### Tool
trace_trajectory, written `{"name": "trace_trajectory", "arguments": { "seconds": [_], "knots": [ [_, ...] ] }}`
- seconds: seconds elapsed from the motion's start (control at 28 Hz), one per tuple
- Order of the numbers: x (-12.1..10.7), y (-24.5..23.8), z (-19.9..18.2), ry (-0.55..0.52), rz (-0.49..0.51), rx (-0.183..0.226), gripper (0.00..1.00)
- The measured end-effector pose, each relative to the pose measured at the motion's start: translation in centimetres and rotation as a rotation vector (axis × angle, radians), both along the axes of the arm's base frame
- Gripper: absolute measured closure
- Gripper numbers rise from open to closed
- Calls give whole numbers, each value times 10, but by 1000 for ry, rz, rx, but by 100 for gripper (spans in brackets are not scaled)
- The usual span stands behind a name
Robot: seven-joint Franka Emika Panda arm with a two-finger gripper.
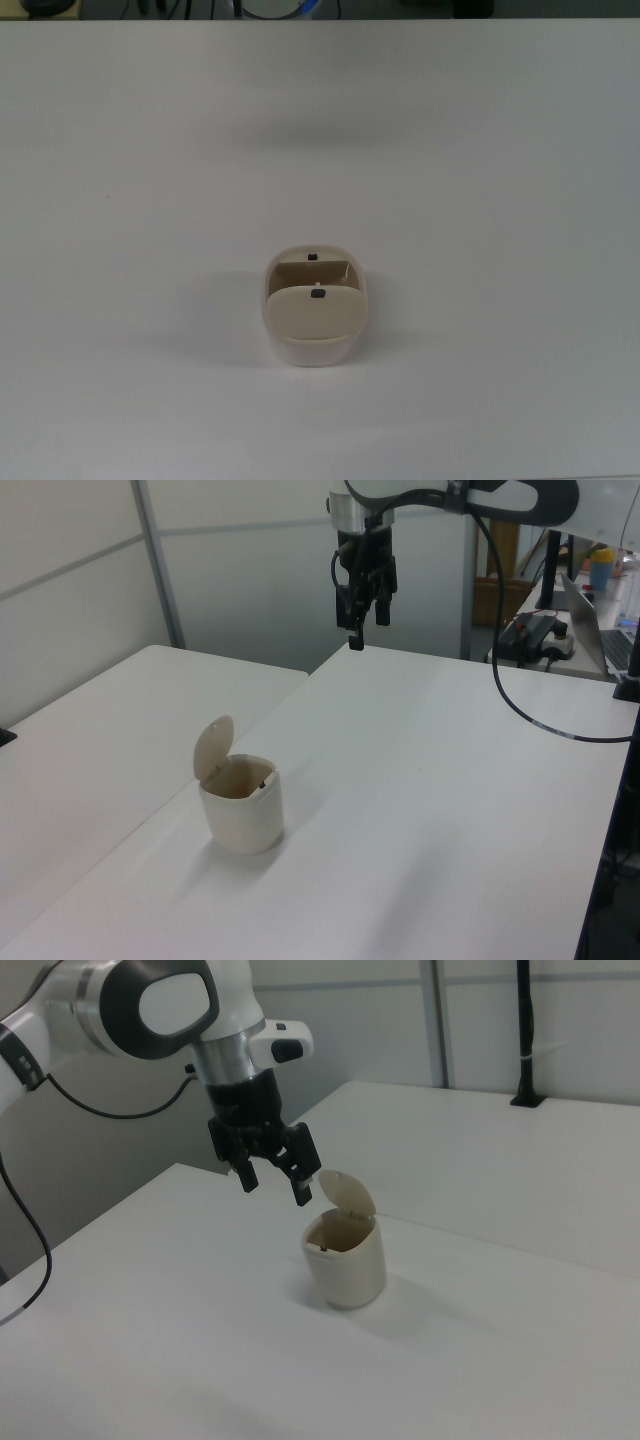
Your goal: Open the trash can
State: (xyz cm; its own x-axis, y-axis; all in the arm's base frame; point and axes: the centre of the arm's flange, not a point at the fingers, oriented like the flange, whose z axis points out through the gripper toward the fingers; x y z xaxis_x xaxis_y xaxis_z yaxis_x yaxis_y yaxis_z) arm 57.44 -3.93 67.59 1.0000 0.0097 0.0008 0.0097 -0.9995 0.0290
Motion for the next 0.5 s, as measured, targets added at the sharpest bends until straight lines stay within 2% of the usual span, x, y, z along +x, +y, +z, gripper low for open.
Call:
{"name": "trace_trajectory", "arguments": {
  "seconds": [0.5],
  "knots": [
    [1, -3, -11, 24, -6, 1, 0]
  ]
}}
